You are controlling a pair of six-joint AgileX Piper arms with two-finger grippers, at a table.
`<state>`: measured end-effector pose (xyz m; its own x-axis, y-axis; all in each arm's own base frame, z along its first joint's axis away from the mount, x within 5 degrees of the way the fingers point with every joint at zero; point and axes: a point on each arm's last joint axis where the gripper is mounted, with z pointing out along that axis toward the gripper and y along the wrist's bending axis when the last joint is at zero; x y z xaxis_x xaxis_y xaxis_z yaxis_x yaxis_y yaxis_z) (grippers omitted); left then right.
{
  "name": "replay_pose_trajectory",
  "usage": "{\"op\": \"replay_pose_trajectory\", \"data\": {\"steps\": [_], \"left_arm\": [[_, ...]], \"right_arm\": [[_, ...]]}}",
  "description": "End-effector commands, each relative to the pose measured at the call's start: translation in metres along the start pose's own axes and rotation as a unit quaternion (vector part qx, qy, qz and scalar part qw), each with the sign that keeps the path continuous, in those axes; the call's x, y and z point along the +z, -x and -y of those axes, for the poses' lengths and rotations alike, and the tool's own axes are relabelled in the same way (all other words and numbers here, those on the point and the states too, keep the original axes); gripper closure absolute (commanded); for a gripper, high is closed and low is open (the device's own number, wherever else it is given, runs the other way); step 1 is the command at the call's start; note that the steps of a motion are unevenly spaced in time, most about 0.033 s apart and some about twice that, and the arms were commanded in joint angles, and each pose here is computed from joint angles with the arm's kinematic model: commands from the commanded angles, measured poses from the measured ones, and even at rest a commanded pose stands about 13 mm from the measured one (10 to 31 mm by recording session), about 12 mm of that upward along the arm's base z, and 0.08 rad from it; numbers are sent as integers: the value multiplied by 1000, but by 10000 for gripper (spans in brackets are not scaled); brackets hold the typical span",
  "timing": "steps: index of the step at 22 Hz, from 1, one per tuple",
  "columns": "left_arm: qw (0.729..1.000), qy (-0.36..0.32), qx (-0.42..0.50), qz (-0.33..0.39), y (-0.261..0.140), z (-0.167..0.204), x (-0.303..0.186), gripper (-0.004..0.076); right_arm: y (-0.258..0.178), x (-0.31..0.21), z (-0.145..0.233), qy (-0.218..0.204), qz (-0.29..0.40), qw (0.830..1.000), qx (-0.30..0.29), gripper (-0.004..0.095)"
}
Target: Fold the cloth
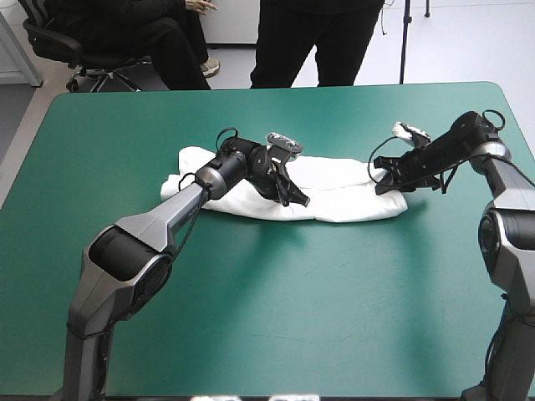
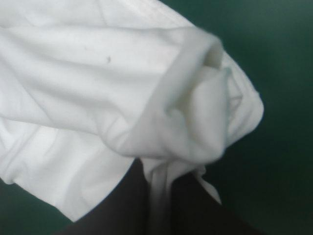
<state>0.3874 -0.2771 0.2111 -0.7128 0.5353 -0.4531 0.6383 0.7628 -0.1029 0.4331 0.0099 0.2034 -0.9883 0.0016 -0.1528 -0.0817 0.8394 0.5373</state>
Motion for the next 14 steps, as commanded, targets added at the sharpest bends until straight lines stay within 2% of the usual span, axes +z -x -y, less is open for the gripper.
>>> {"op": "replay_pose_trajectory", "data": {"steps": [1, 5, 7, 14], "left_arm": [[1000, -10, -2, -2, 2, 6, -16, 741], [1000, -9, -3, 0, 3, 5, -16, 741], [1000, -9, -3, 1, 3, 5, -16, 741], [1000, -9, -3, -1, 3, 5, -16, 741]], "right_arm": [[-1, -40, -36, 43, 43, 998, -35, 925], [-13, -74, -82, 50, 83, 992, -86, 925], [-26, -93, -119, 62, 105, 984, -127, 925], [-42, -127, -185, 84, 185, 959, -198, 925]]}}
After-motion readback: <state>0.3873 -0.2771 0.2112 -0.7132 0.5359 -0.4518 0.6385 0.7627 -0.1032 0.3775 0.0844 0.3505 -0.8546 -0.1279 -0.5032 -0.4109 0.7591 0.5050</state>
